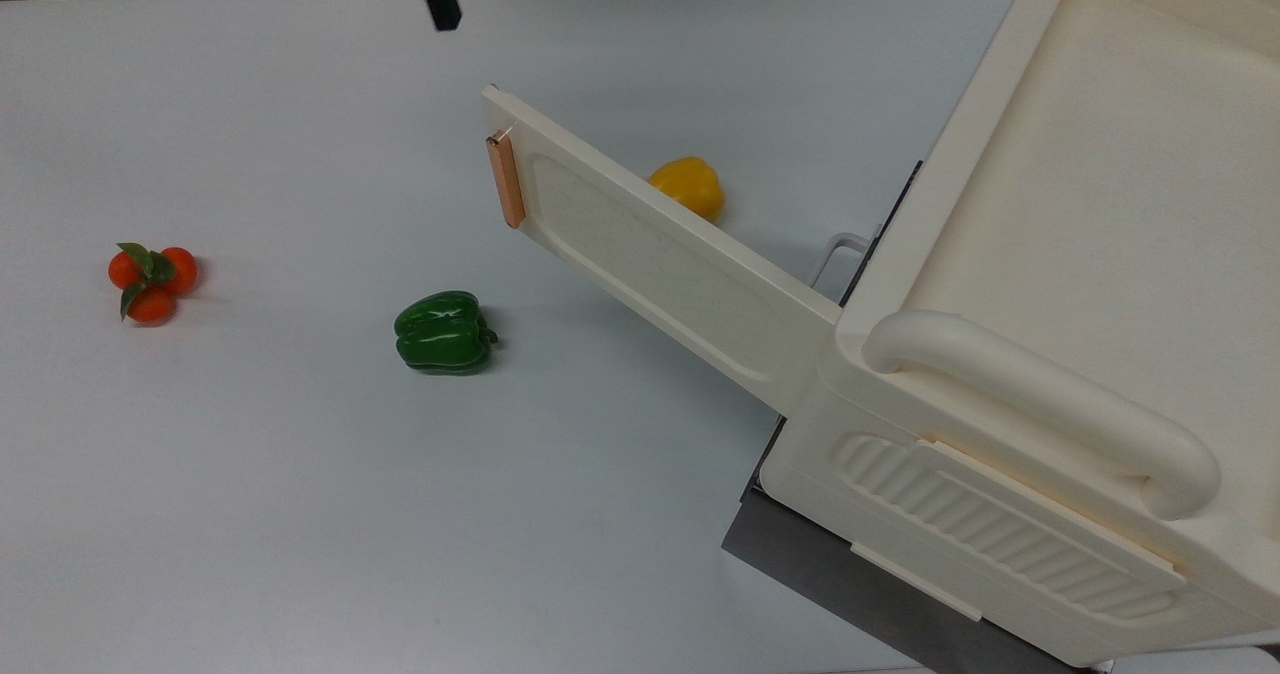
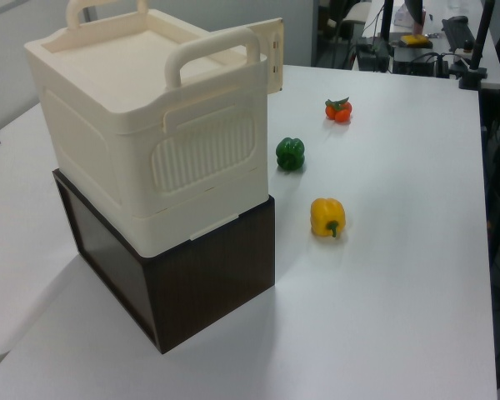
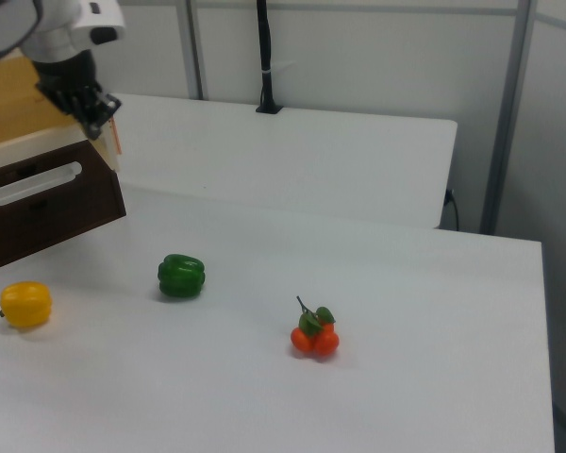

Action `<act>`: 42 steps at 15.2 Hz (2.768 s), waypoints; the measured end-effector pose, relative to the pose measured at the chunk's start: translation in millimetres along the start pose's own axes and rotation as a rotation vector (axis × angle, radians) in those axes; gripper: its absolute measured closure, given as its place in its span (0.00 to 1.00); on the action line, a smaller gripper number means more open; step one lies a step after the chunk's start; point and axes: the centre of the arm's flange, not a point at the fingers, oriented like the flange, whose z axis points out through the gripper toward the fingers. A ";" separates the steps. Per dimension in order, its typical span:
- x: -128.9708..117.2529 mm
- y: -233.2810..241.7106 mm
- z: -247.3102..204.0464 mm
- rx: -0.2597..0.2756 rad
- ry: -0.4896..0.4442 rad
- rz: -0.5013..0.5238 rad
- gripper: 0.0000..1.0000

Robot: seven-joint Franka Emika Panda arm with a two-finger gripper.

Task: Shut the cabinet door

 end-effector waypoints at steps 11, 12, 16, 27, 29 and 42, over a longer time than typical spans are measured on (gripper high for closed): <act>55.7 42.4 62.1 0.226 0.401 0.422 0.99; 58.5 30.7 77.6 0.235 0.404 0.428 0.99; 62.0 -4.3 108.2 0.259 0.409 0.411 0.99; 42.0 -40.3 120.5 0.324 0.117 0.332 0.99; 37.0 -56.4 118.8 0.334 0.070 0.297 0.99; 12.9 -165.6 130.8 0.414 -0.028 0.137 0.99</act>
